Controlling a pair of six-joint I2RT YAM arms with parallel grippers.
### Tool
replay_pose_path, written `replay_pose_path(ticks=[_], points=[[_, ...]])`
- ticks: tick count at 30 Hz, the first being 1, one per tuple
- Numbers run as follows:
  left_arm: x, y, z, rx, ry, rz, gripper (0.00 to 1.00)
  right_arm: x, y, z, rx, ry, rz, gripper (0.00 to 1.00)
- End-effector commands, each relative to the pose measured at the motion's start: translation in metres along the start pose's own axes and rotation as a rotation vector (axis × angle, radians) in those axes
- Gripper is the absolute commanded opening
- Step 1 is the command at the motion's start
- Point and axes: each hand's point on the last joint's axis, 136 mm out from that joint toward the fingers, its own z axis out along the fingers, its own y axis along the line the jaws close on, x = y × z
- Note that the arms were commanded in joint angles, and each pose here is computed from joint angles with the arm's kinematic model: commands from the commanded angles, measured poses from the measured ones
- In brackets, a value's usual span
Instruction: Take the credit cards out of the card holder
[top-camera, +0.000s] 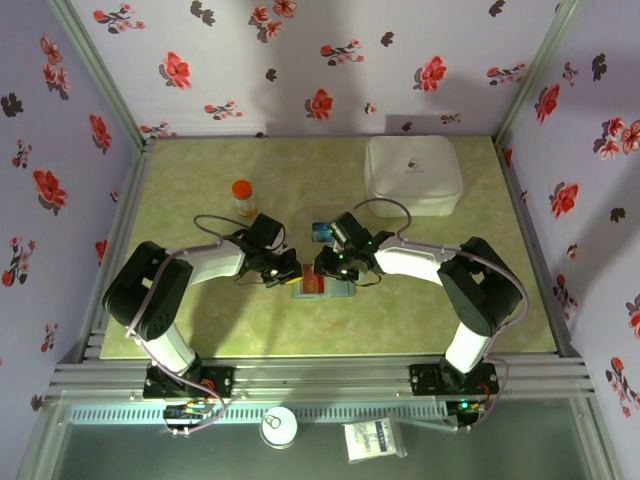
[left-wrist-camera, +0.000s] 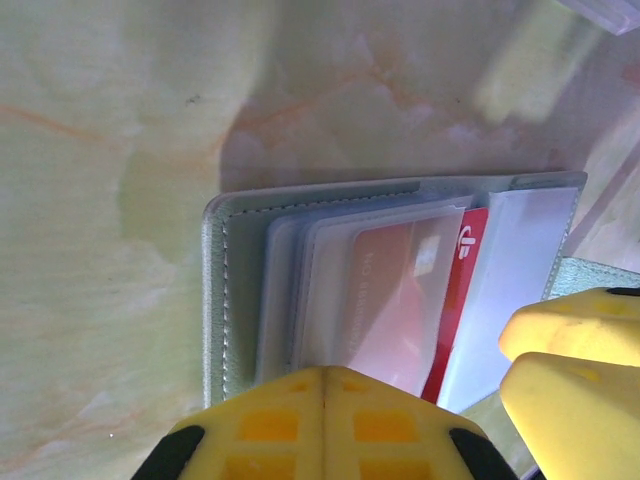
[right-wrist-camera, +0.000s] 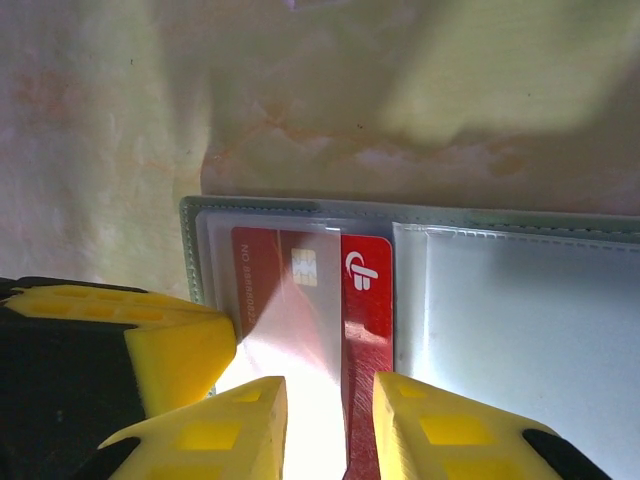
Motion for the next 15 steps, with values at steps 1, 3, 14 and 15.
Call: replay_pose_path(ticks=[1, 3, 14, 15], points=[[0.008, 0.016, 0.007, -0.054, 0.032, 0.002, 0.00, 0.007, -0.001, 0.004, -0.009, 0.020, -0.010, 0.29], [0.008, 0.017, 0.007, -0.061, 0.035, 0.002, 0.00, 0.008, 0.002, 0.006, -0.025, 0.026, -0.010, 0.29], [0.009, 0.021, 0.008, -0.080, 0.039, 0.006, 0.00, 0.011, 0.004, 0.020, -0.060, 0.062, 0.011, 0.26], [0.009, 0.021, 0.008, -0.079, 0.038, 0.005, 0.00, 0.012, 0.004, 0.020, -0.062, 0.065, 0.011, 0.25]])
